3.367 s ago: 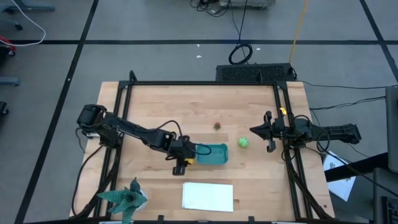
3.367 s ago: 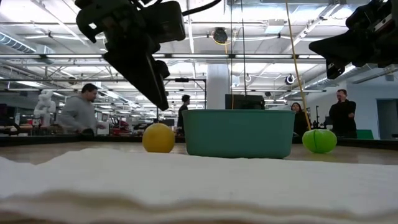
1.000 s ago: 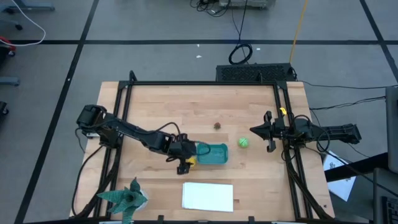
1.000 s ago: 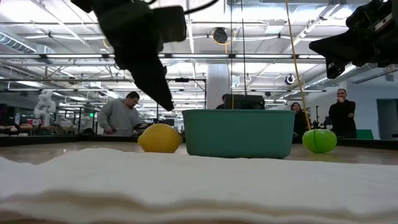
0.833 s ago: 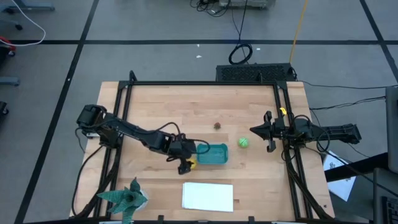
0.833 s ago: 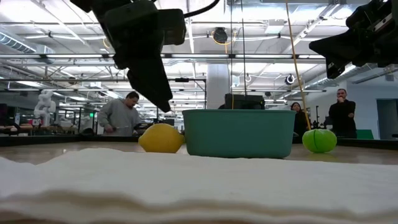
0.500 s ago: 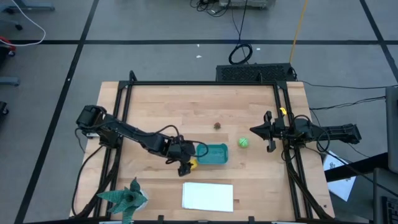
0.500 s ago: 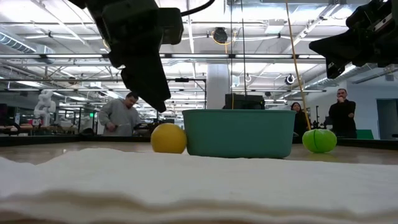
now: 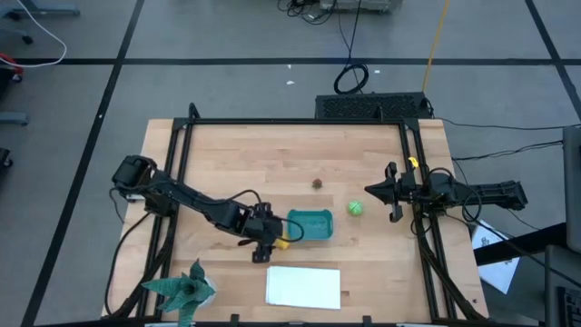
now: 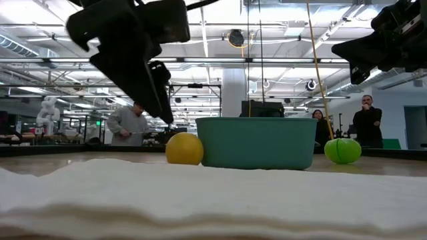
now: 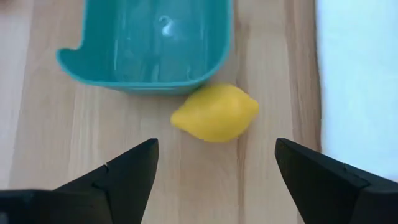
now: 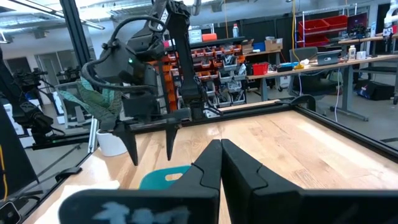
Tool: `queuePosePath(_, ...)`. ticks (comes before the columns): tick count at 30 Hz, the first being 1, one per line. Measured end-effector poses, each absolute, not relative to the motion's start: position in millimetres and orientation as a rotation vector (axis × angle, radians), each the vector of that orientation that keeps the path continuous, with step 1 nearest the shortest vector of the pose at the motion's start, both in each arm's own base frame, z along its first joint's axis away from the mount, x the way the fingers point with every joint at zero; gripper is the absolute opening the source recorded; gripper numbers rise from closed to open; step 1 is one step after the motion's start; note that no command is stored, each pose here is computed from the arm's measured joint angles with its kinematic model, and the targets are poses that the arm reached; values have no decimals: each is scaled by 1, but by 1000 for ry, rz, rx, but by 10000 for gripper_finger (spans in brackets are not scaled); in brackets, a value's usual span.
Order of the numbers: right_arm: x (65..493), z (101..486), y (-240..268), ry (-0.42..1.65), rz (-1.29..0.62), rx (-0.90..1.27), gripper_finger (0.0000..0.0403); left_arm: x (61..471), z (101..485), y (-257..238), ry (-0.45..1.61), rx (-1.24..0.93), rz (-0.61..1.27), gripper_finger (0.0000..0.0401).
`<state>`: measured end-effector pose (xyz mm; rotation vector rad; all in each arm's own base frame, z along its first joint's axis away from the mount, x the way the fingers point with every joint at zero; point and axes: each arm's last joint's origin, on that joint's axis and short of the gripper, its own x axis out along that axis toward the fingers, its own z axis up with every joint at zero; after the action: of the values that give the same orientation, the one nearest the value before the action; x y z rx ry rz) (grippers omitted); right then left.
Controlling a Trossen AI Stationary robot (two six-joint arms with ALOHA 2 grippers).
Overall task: Pick and placing Produce into tupperware
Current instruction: Put the yellow lemon into the green bin
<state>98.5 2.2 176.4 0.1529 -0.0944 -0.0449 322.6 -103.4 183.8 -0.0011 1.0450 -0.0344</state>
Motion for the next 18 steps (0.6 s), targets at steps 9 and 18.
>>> queuePosePath(9, 98, 176, 2, -94, -45, 153, 0, 322, 184, -107, 1039, 86, -92, 328)
queuePosePath(18, 98, 176, 2, -94, -45, 153, 0, 327, 186, -99, 1001, -119, 49, 328)
